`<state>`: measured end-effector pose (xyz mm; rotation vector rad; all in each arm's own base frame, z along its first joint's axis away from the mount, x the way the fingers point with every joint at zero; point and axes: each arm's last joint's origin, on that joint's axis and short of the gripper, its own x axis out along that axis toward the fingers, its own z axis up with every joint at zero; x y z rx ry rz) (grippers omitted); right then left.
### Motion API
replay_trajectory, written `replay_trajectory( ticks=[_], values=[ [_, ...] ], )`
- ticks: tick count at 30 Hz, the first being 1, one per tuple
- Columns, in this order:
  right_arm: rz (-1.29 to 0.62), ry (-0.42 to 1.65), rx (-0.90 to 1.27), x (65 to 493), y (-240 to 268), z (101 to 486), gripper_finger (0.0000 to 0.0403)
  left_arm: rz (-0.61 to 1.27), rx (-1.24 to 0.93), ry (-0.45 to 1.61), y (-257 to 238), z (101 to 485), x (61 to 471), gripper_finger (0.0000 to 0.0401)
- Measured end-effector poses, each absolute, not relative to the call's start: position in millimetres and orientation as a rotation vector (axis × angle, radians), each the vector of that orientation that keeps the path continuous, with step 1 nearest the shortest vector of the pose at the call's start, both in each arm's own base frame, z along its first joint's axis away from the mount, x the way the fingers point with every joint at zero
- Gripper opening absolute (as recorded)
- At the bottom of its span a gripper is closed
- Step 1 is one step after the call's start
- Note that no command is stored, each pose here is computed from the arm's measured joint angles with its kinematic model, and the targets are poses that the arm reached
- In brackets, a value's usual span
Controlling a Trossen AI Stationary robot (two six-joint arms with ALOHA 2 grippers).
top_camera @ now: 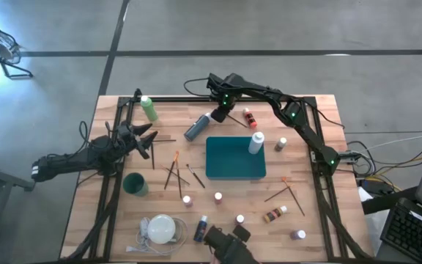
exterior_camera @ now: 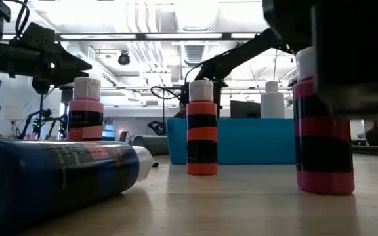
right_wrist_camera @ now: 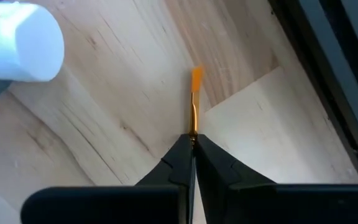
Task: Pick & Place Paint Supplies
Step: Put the gold paintbrush into the green cup
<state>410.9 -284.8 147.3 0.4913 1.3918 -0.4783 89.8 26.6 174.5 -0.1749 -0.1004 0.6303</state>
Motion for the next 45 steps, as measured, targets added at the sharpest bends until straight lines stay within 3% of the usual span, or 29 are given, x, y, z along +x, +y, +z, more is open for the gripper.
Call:
replay_trajectory(
  ticks=[32,45],
  values=[
    [-0.46,1.372,0.459,411.8,-283.5,177.0,0.0008,0.63,-0.175,-0.101,26.6,174.5,89.8,0.0227],
    [-0.469,1.2,0.403,411.7,-276.7,229.9,0.0008,0.631,-0.175,-0.101,26.6,174.5,89.8,0.0227]
  ],
)
